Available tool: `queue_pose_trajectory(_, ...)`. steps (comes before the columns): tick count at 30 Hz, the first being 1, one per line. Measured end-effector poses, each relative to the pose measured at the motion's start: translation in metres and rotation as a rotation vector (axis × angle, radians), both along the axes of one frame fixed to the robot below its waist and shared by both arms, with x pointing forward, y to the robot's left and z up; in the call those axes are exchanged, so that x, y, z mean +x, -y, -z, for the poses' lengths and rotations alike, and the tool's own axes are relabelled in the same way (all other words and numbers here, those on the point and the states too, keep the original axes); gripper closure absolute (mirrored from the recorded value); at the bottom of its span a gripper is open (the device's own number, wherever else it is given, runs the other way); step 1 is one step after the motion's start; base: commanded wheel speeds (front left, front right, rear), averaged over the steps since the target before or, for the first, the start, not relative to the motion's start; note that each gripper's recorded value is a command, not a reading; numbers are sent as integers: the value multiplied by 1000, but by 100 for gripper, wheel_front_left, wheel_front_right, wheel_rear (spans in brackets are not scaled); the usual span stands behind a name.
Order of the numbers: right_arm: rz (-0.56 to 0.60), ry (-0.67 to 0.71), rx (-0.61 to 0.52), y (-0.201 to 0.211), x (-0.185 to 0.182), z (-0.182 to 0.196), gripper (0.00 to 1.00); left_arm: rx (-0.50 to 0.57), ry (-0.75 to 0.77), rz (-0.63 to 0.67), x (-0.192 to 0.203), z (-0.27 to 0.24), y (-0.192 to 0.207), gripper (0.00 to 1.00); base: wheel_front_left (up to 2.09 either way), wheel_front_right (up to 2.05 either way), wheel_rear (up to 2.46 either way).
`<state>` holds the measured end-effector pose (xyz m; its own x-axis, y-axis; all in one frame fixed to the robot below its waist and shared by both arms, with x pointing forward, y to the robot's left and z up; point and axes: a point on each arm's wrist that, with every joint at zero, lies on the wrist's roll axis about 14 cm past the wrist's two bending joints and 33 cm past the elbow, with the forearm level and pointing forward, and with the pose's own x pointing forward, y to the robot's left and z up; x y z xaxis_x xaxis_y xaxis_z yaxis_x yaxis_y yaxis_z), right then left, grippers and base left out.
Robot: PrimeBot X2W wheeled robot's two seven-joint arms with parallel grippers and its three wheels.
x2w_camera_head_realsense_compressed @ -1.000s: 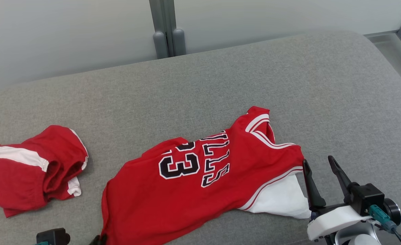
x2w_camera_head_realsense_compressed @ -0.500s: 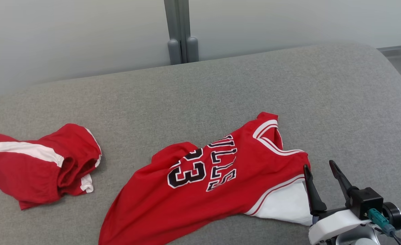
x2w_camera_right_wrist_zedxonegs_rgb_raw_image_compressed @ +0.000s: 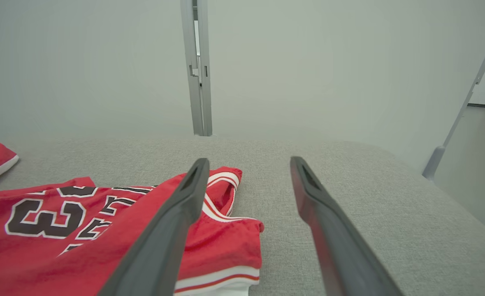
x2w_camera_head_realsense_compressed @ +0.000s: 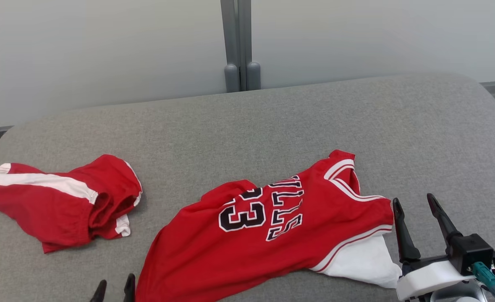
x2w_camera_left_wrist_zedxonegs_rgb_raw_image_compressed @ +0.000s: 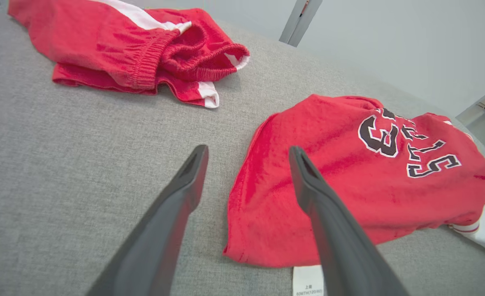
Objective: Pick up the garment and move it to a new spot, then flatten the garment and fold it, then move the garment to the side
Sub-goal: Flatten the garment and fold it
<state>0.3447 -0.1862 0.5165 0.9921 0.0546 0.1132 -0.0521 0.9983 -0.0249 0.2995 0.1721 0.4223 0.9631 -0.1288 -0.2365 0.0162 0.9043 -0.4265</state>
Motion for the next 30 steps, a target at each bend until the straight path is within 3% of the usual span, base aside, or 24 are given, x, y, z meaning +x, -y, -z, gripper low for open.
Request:
queue_pose_trajectory(5,-16,13,-30,-2,-4,-4,0,123,172,-75,6,-41,-19,0,0,0,0)
queue_pose_trajectory(13,-86,-4,-44,-22,-4,2,0,267,238,-115,-7,-52,-35,0,0,0,0)
queue_pose_trajectory(20,-133,-35,-31,-41,-1,12,0,298,253,-115,-8,-55,-37,0,0,0,0)
queue_pose_trajectory(30,-123,-62,-15,-39,-3,20,0,259,284,-26,2,-61,-10,0,0,0,0)
